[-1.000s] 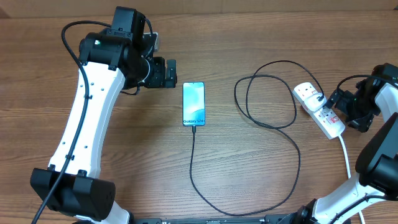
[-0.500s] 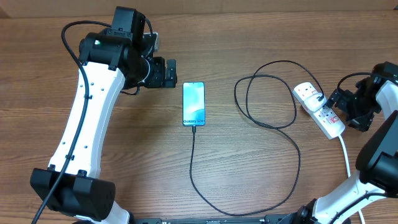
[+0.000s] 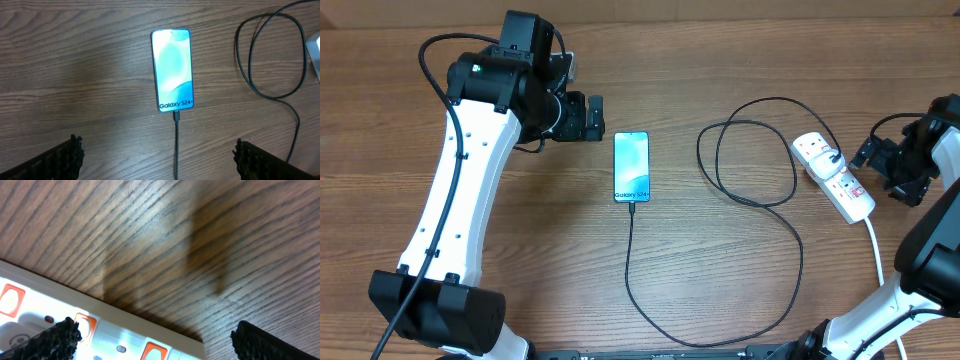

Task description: Plug charger to phone and switch on socket

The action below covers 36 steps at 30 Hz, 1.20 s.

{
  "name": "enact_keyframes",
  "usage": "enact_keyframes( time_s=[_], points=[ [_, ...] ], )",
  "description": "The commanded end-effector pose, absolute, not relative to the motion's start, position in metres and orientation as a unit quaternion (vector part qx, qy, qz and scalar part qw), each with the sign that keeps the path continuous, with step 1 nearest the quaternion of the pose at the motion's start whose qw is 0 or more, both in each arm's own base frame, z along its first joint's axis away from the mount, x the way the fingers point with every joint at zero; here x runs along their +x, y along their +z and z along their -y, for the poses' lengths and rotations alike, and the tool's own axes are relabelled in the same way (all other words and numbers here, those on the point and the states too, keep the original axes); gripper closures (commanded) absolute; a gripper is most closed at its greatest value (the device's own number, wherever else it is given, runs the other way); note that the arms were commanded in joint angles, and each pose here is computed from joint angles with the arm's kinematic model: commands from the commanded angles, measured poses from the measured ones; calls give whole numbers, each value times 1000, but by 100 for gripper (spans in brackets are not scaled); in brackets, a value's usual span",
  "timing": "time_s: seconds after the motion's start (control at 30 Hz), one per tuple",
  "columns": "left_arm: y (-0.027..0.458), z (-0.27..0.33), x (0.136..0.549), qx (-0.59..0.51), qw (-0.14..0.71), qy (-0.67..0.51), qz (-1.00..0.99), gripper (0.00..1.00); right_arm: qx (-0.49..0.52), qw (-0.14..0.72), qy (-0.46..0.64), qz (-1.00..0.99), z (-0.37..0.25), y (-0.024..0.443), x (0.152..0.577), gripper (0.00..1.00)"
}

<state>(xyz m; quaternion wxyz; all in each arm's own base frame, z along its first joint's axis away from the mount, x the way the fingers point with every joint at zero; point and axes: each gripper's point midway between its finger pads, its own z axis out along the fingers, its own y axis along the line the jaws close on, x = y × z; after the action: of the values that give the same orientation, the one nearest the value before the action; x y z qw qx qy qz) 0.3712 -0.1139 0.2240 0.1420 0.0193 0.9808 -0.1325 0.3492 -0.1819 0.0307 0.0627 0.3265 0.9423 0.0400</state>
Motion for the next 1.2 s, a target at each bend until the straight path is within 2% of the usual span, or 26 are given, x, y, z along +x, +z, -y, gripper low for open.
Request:
enact_keyframes(
  time_s=[0.0,1.17],
  points=[
    [237,114,371,18,161,-134,-978,0,325,71,51,-942,181,28,356,0],
    [237,114,371,18,161,-134,-978,0,317,18,76,-945,150,6,333,0]
  ],
)
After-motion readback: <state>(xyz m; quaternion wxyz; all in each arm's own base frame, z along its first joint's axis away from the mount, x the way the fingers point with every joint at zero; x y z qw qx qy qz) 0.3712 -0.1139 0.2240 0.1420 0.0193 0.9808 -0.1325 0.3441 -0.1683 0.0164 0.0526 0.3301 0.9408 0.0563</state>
